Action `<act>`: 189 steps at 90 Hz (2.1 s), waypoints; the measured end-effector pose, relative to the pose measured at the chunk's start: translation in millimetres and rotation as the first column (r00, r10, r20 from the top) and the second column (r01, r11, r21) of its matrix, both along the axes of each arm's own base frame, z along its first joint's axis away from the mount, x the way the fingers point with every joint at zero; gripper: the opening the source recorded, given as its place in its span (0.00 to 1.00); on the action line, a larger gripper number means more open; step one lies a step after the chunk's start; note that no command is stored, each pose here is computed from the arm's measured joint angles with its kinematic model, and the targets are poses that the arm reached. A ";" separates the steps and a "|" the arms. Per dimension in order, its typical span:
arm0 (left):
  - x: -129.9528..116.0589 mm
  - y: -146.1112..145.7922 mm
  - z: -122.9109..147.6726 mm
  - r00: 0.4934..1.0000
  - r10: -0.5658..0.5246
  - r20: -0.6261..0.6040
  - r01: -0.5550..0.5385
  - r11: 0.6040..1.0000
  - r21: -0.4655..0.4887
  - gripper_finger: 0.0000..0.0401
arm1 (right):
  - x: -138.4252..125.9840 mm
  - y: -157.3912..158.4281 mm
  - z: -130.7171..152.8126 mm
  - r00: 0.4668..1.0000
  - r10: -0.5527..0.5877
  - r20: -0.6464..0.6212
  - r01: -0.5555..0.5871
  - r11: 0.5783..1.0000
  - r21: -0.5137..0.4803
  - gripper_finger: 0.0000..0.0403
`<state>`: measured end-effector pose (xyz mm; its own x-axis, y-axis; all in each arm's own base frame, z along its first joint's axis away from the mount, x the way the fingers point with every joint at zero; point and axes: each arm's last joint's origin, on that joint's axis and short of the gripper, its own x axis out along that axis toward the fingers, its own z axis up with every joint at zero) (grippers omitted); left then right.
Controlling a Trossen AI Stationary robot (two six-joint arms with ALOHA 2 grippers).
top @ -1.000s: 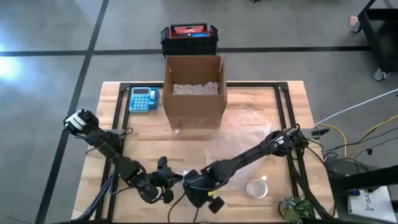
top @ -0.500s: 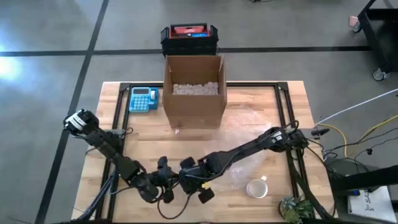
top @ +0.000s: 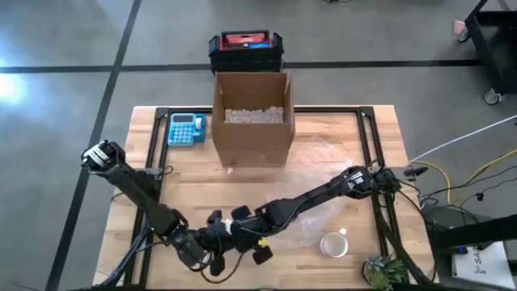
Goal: Wrap mug
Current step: Wrap the purple mug with transparent bubble wrap
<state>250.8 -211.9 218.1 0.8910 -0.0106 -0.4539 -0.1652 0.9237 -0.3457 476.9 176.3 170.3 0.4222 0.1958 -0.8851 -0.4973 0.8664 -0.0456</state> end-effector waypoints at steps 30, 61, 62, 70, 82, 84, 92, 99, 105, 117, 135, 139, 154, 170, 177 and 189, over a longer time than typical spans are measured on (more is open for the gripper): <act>10.7 -1.3 -32.9 0.997 0.049 -0.054 -0.044 0.996 0.078 0.05 | -4.2 2.8 15.3 1.000 -0.003 -0.031 0.003 1.000 -0.003 0.00; 10.1 -0.1 -34.5 0.997 0.044 -0.068 -0.038 0.995 0.089 0.05 | -11.1 -9.2 69.5 1.000 -0.013 0.019 0.013 0.999 -0.032 0.00; 10.1 -0.1 -34.5 0.997 0.044 -0.068 -0.038 0.995 0.089 0.05 | -10.5 -9.9 68.2 1.000 -0.016 0.019 0.016 0.999 -0.035 0.00; 9.9 0.1 -34.7 0.997 0.043 -0.069 -0.037 0.995 0.089 0.05 | -2.5 -11.4 51.0 0.999 -0.024 0.030 0.025 0.999 -0.030 0.00; 10.0 -0.2 -34.3 0.997 0.038 -0.068 -0.032 0.996 0.083 0.05 | -2.5 -10.5 39.5 0.999 -0.023 0.045 0.024 0.999 -0.026 0.00; 10.1 -0.2 -34.1 0.997 0.038 -0.065 -0.032 0.996 0.080 0.05 | -3.1 -10.7 35.8 0.999 -0.023 0.040 0.024 0.999 -0.028 0.00; 10.4 -0.8 -32.3 0.998 0.035 -0.049 -0.032 0.997 0.064 0.05 | -6.1 -16.1 16.5 0.999 -0.038 0.000 0.038 0.999 -0.035 0.00; 11.4 0.4 -27.8 0.999 0.036 -0.032 -0.035 0.999 0.041 0.05 | -7.9 -21.9 0.1 0.998 -0.064 -0.028 0.063 0.998 -0.031 0.00; 10.6 0.7 -23.8 0.999 0.039 -0.022 -0.038 0.998 0.039 0.05 | -10.7 -26.7 -10.0 0.996 -0.081 -0.042 0.080 0.996 -0.029 0.00; 10.2 0.5 -14.5 0.999 0.032 0.005 -0.032 0.998 0.045 0.05 | -15.0 -30.5 -23.5 0.993 -0.099 -0.067 0.097 0.995 -0.035 0.00; 8.7 3.6 -22.1 0.998 0.064 -0.024 -0.062 0.997 0.052 0.05 | -10.8 -26.8 -2.0 0.994 -0.095 -0.056 0.093 0.995 -0.033 0.00; 7.9 4.5 -23.4 0.997 0.071 -0.038 -0.069 0.996 0.051 0.05 | -9.2 -25.2 5.0 0.994 -0.094 -0.050 0.093 0.995 -0.036 0.00; 7.4 5.6 -24.8 0.996 0.079 -0.047 -0.077 0.996 0.051 0.05 | -5.1 -22.7 36.9 0.997 -0.072 -0.003 0.072 0.997 -0.026 0.00; 7.5 5.8 -24.9 0.996 0.083 -0.046 -0.080 0.995 0.053 0.05 | -7.6 -19.9 62.9 0.998 -0.063 -0.005 0.063 0.998 -0.012 0.00; 7.4 5.9 -25.2 0.995 0.083 -0.047 -0.080 0.995 0.054 0.05 | -10.4 -16.5 65.4 0.998 -0.054 -0.033 0.054 0.998 0.015 0.00; 7.3 6.2 -25.8 0.995 0.083 -0.050 -0.080 0.995 0.057 0.05 | -13.7 -12.9 59.2 0.996 -0.045 -0.071 0.047 0.999 0.025 0.00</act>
